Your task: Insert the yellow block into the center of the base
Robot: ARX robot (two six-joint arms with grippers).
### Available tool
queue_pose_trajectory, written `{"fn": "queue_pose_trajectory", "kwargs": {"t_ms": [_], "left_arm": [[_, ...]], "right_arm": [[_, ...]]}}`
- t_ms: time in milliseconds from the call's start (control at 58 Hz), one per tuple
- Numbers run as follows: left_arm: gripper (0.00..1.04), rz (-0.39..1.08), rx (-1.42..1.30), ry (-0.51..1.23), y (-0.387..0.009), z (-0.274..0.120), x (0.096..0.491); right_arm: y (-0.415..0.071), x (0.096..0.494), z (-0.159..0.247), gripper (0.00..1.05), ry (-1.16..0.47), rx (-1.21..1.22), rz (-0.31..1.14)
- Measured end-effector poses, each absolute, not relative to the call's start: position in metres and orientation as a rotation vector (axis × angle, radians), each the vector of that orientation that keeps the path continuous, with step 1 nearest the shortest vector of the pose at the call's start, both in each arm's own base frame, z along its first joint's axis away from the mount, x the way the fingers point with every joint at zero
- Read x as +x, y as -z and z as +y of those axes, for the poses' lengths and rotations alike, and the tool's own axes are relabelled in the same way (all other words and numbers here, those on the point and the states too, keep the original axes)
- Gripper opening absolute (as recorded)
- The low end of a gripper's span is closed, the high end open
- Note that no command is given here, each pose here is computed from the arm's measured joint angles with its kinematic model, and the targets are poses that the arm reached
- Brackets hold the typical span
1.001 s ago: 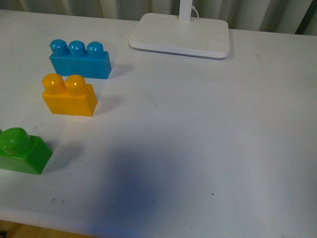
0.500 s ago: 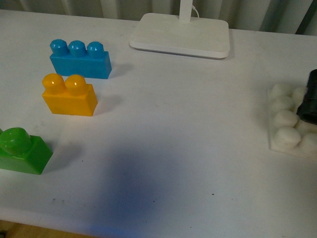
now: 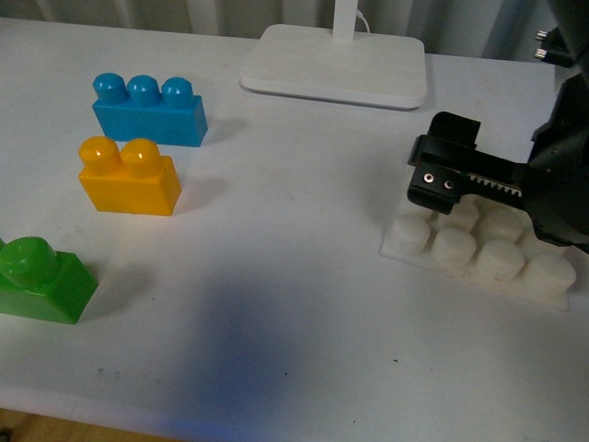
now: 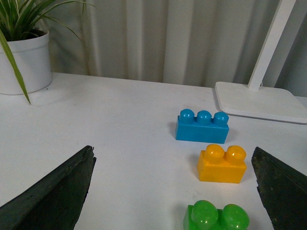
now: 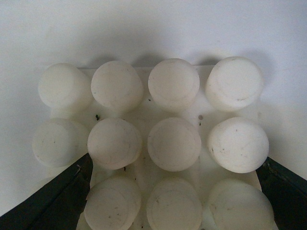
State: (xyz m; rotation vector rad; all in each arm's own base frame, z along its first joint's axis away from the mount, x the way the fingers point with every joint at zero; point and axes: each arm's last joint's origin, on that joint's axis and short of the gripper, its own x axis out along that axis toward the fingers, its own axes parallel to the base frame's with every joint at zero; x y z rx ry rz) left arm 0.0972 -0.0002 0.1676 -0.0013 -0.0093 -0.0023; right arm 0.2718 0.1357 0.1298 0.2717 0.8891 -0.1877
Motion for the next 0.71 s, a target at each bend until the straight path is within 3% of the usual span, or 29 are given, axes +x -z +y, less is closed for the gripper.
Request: {"fn": "queue_pose_trajectory", "kwargs": {"t_ms": [707], "left_arm": [[0.98, -0.01, -0.001, 0.002, -0.168, 0.0, 0.097]], "right_arm": [[-0.131, 0.275, 0.175, 0.96, 0.09, 0.255, 0.884]]}}
